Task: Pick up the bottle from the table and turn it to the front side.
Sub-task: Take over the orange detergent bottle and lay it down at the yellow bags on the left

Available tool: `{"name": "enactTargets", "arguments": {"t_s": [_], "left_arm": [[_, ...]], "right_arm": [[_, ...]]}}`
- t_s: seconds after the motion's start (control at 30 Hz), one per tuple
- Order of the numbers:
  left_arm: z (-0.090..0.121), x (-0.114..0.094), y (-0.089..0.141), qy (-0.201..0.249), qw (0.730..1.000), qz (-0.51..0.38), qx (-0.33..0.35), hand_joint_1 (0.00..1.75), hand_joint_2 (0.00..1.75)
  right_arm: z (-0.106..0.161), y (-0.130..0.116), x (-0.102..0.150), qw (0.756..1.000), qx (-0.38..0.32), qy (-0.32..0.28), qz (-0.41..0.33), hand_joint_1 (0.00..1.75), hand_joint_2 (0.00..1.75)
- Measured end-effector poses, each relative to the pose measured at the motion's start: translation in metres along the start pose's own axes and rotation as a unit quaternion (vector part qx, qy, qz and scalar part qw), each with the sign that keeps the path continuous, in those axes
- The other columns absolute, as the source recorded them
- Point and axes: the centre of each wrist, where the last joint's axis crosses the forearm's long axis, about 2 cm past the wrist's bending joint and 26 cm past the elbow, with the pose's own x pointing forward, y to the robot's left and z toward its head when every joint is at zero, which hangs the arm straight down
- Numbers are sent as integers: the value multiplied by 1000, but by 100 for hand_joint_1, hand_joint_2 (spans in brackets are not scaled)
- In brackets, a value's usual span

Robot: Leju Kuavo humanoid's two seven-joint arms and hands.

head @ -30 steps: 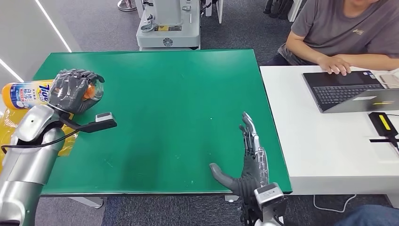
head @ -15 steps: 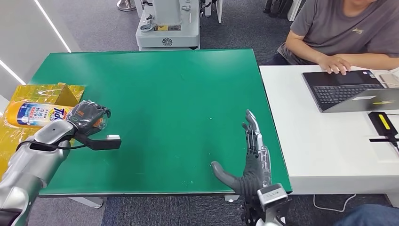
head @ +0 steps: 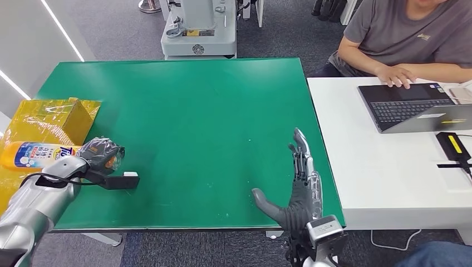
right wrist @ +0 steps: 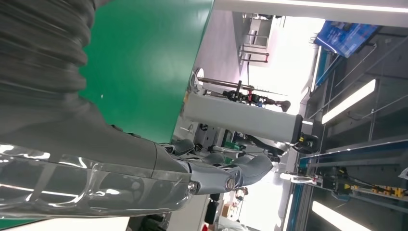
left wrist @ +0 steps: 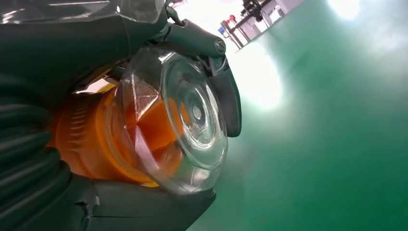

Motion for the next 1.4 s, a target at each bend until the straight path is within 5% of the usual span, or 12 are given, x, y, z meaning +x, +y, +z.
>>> {"name": "enactTargets", "arguments": {"t_s": [0.43,0.57,0.6,1.4], "left_arm": [[-6,12,-1,-7,1000,-3,-21,175,175],[-9,18,1,-7,1000,-6,-21,7,175],[-10,18,2,-3,1000,-6,-21,0,175],[-14,18,12,41,999,4,10,0,175]], "right_arm": [[-2,1,1,1000,-12,-3,6,0,175],[-2,1,1,1000,-15,-4,8,0,175],[-2,1,1,1000,-16,-4,9,0,175],[-4,4,-1,1000,-22,-3,8,0,175]]}}
